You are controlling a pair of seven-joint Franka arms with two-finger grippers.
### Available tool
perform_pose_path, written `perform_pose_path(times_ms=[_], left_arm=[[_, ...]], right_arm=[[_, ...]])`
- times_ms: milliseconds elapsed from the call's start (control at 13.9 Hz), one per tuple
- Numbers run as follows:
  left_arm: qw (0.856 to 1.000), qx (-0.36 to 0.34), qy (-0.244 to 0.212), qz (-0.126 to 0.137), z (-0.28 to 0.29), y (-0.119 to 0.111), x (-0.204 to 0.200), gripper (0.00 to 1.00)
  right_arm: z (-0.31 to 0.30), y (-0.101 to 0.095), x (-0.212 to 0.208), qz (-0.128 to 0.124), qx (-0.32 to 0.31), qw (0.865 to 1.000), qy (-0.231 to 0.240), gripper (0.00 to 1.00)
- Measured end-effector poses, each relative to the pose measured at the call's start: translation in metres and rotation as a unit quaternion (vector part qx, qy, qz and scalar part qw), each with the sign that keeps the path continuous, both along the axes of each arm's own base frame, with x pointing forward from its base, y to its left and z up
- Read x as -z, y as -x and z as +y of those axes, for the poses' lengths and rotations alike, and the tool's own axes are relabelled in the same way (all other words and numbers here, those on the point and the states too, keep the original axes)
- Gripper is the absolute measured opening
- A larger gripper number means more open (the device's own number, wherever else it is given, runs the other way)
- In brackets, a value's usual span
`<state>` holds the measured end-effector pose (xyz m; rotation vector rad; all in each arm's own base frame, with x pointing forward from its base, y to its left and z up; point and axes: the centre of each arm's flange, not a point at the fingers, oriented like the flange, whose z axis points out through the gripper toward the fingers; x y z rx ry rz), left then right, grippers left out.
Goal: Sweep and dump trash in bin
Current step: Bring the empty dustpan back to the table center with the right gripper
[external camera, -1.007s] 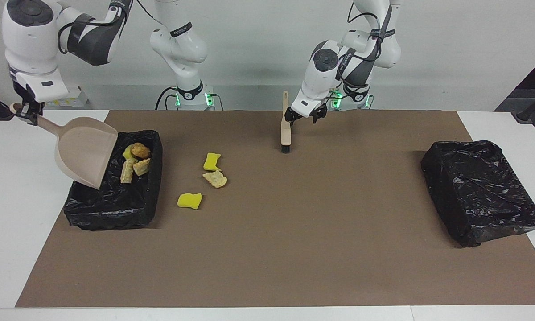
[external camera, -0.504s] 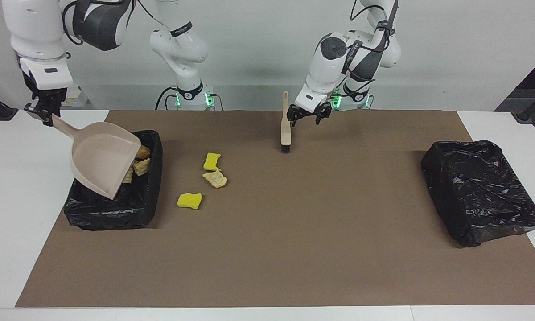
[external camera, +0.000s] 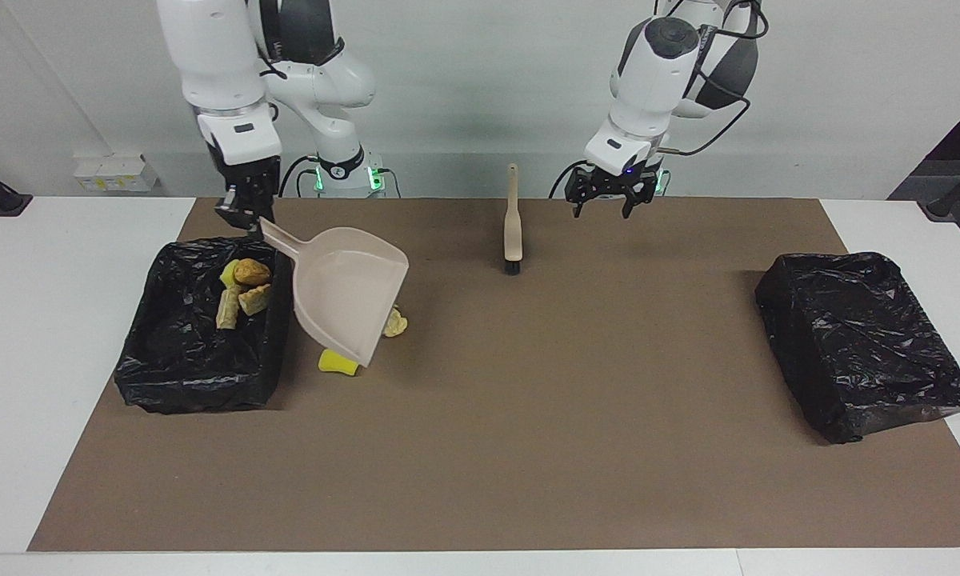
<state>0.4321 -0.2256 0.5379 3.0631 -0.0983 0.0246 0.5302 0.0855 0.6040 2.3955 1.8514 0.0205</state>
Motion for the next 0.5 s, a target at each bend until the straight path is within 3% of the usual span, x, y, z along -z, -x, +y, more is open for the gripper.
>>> perform_pose_path(times_ms=[144, 288, 504], left_arm=[[1.000, 0.020, 0.004, -0.019, 0.029, -0.018, -0.027, 1.00], [0.999, 0.034, 0.000, -0.017, 0.061, -0.028, -0.049, 1.00], [0.999, 0.034, -0.001, -0.017, 0.084, -0.033, -0.067, 1.00]], right_arm=[[0.041, 0.006, 0.006, 0.005, 0.026, 0.999, -0.019, 0.33], [0.093, 0.008, 0.022, 0.006, 0.071, 0.997, -0.036, 0.33], [0.180, 0.008, 0.061, -0.013, 0.185, 0.980, -0.072, 0.33]])
